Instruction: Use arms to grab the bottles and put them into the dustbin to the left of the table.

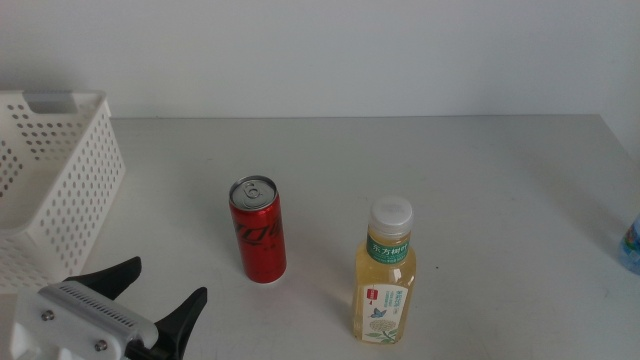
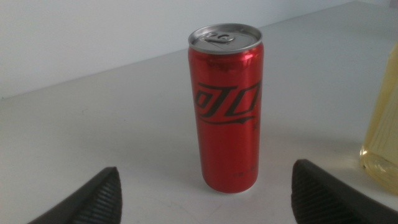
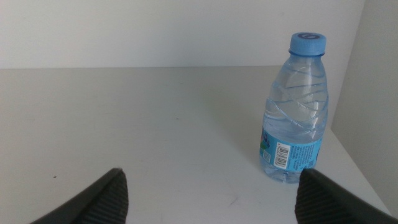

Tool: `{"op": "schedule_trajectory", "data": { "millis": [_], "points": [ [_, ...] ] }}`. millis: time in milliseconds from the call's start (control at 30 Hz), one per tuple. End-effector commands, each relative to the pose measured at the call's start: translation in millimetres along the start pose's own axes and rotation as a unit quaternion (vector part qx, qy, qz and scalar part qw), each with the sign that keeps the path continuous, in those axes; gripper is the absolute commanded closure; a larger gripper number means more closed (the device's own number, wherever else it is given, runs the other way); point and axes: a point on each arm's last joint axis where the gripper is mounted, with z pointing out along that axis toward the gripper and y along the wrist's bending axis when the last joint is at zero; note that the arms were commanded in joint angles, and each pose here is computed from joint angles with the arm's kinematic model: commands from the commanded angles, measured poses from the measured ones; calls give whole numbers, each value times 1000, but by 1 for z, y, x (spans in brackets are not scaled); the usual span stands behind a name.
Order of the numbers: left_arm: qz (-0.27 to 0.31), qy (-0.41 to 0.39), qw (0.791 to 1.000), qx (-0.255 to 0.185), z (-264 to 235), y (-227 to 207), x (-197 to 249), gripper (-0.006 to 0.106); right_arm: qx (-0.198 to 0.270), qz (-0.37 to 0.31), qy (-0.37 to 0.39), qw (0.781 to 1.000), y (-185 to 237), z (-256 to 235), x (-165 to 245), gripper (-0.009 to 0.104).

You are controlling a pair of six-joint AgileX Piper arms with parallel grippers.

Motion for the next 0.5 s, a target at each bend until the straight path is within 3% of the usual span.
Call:
{"op": "schedule_trajectory", "data": {
  "millis": [0, 467],
  "points": [
    [-11, -43, 999, -7, -2, 1, -7, 7, 5, -9, -56, 998, -1, -3, -12, 25],
    [-23, -53, 998, -3, 8, 0, -12, 7, 5, -9, -56, 998, -1, -3, -12, 25]
  ]
}}
